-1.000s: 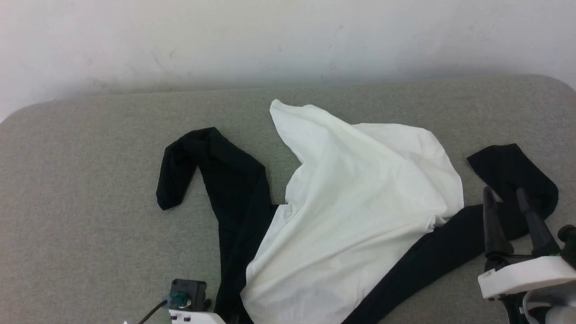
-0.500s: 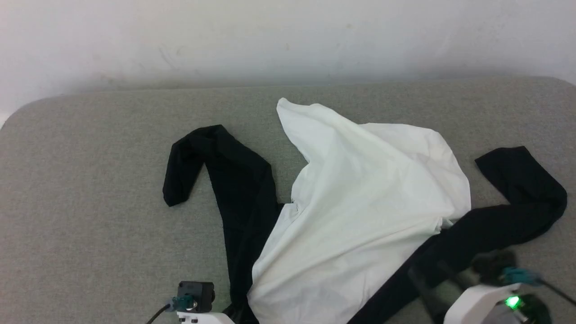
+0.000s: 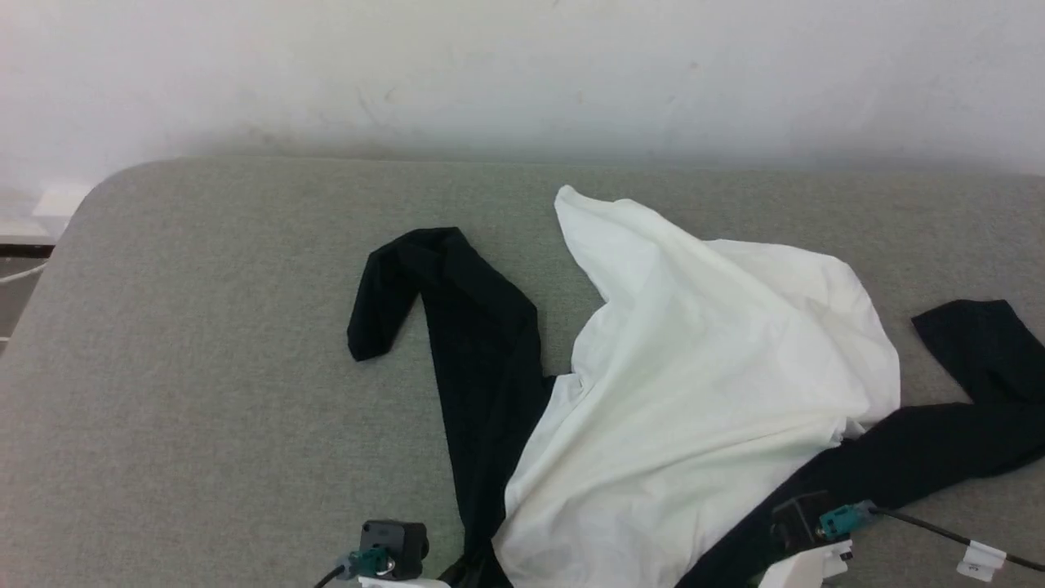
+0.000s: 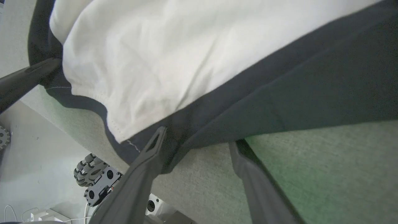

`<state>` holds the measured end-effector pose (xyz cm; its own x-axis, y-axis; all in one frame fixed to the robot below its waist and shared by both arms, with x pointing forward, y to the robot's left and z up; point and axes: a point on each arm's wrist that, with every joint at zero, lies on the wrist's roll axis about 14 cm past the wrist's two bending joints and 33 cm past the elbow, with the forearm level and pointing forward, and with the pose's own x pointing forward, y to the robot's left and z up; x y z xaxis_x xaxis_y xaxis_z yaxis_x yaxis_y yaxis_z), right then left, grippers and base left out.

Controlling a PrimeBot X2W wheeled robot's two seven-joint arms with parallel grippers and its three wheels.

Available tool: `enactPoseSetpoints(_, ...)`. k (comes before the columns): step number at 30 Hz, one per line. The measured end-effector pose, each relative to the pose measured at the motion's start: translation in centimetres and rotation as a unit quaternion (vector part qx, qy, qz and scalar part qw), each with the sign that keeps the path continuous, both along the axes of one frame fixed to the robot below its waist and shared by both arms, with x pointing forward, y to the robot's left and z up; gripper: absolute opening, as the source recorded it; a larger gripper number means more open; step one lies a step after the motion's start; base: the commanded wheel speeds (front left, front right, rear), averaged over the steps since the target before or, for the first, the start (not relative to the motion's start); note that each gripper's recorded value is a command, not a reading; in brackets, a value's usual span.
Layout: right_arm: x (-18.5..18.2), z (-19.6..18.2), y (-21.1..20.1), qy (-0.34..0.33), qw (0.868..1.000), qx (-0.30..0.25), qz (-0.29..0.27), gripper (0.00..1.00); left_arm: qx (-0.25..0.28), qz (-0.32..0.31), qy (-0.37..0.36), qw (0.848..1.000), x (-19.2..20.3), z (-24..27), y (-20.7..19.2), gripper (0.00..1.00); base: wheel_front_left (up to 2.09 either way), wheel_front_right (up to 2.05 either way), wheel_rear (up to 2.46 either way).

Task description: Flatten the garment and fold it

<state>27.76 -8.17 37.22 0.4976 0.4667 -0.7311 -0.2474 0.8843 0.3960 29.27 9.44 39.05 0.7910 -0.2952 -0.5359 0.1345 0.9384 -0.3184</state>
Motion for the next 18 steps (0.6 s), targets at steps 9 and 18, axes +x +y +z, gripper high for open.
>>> enactPoseSetpoints(9, 0.8, -1.2, 0.4, 0.011, 1.000, -0.023, 0.010, 1.00, 0.000, 0.010, 0.002, 1.000, 0.0, -0.2, 0.5, 0.00, 0.00, 0.00, 0.00)
enactPoseSetpoints(18, 1.5, -1.6, -0.9, 0.009, 0.999, -0.038, -0.005, 0.00, 0.004, 0.004, 0.004, 1.000, 0.5, -0.4, 0.4, 0.00, 0.00, 0.00, 0.00)
